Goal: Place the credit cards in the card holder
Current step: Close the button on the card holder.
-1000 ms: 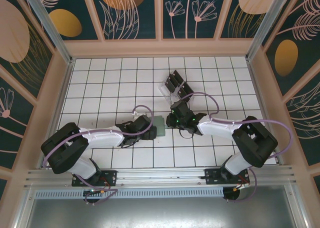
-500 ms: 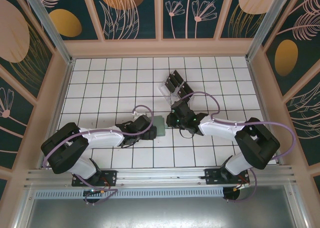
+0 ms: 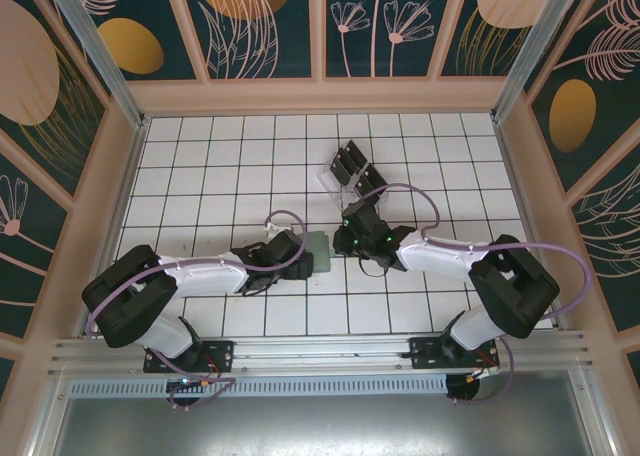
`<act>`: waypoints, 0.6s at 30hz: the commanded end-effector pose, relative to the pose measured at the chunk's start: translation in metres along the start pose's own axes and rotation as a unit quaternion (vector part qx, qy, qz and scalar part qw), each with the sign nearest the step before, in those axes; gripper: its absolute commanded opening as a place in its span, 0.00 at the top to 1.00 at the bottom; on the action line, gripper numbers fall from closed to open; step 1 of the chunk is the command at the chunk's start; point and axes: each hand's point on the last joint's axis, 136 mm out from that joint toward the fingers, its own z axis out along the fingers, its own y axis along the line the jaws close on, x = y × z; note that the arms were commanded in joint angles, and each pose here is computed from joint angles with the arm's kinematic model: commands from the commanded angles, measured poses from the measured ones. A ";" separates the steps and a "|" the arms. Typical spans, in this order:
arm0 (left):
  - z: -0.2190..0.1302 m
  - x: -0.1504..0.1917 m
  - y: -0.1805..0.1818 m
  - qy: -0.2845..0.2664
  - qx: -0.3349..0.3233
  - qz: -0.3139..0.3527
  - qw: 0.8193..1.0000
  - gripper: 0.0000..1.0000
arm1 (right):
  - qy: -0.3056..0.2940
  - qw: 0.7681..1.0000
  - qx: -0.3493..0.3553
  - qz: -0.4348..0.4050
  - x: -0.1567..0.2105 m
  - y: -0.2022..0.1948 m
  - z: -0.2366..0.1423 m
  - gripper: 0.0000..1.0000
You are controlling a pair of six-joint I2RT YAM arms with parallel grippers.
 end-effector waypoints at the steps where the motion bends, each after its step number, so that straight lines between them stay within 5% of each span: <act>1: 0.017 0.027 0.022 0.039 -0.029 0.004 0.999 0.02 | 0.012 1.000 0.011 -0.004 0.009 -0.006 0.005 0.86; 18: 0.016 0.029 0.023 0.039 -0.029 0.003 0.999 0.02 | 0.007 1.000 0.008 -0.001 0.006 -0.003 0.000 0.85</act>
